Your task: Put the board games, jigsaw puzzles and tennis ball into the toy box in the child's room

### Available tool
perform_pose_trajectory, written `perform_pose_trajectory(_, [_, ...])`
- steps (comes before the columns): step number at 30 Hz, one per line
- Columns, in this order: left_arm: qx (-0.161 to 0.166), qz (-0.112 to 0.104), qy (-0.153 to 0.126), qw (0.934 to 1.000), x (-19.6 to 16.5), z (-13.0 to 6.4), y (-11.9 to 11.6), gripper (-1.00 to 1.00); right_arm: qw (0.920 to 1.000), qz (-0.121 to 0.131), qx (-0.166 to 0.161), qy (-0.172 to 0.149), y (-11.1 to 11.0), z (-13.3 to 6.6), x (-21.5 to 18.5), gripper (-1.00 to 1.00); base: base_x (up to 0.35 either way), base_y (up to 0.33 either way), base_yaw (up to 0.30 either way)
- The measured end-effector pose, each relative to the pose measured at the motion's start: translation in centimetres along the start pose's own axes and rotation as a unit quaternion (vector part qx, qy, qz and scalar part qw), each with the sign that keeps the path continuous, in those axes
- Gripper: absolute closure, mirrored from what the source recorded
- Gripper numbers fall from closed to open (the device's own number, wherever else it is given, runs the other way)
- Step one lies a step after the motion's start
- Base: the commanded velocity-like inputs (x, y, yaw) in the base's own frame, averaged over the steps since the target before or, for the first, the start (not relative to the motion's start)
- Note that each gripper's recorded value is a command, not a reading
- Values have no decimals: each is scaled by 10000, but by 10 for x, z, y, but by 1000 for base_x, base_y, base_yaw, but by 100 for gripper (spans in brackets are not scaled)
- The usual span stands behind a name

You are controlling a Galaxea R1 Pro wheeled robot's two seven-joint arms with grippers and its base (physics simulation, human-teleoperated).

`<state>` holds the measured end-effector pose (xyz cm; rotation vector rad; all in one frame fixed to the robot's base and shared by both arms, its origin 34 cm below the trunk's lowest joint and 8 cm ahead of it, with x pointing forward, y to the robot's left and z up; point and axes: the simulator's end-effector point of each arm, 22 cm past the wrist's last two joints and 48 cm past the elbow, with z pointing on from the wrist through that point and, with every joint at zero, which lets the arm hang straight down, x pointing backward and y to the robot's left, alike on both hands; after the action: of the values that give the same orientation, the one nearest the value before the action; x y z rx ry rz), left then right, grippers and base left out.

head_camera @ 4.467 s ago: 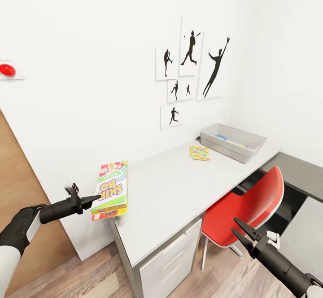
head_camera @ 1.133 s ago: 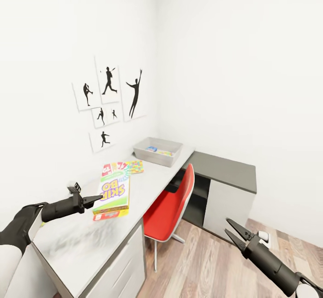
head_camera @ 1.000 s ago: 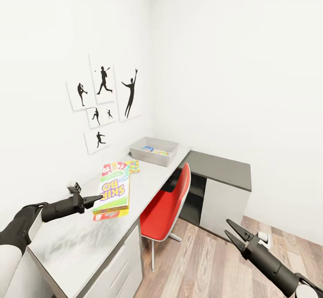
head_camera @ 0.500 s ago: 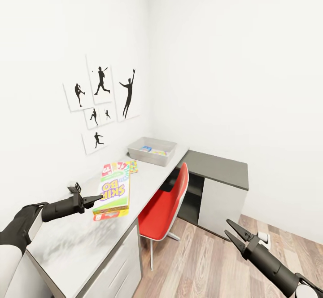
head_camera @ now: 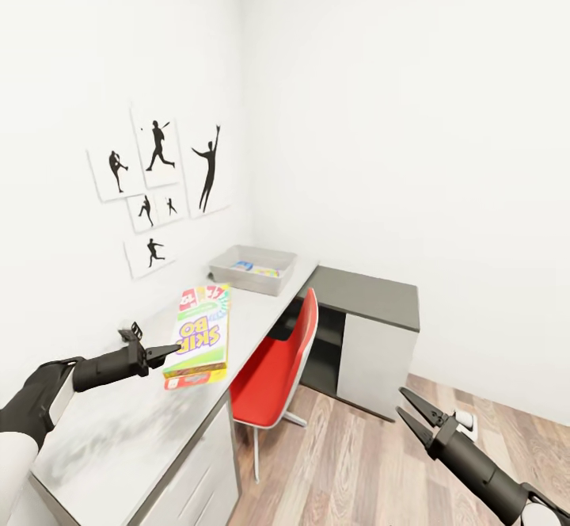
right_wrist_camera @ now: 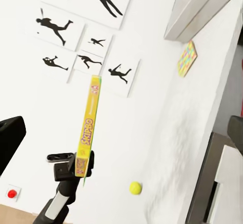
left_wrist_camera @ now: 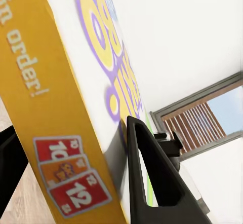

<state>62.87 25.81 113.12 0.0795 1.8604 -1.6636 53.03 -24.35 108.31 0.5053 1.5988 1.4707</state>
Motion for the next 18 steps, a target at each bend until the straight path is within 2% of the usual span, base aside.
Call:
perform_pose_trajectory(4, [-1,34,-2,10000,0,0,-1,100,10000,22,15,4,-2,0,1,-100,28,-51,-99])
perform_pose_trajectory(8, [2,53,-5,10000,0,0,-1,100,10000,15,28,-2,-3,-1,1,-100,103,-209,-16])
perform_pose_trajectory(10, [-1,55,-5,10000,0,0,-1,100,9996,-216,35,-183,-3,0,-7,-100,125,-264,-2])
perform_pose_trajectory(12, [-1,52,-3,10000,0,0,-1,100,9989,-343,23,-305,-2,0,-13,-100,128,-270,-1])
perform_pose_trajectory(18, [-12,50,2,10000,0,1,-1,100,9988,-357,-14,-346,0,0,-14,-100,128,-270,0])
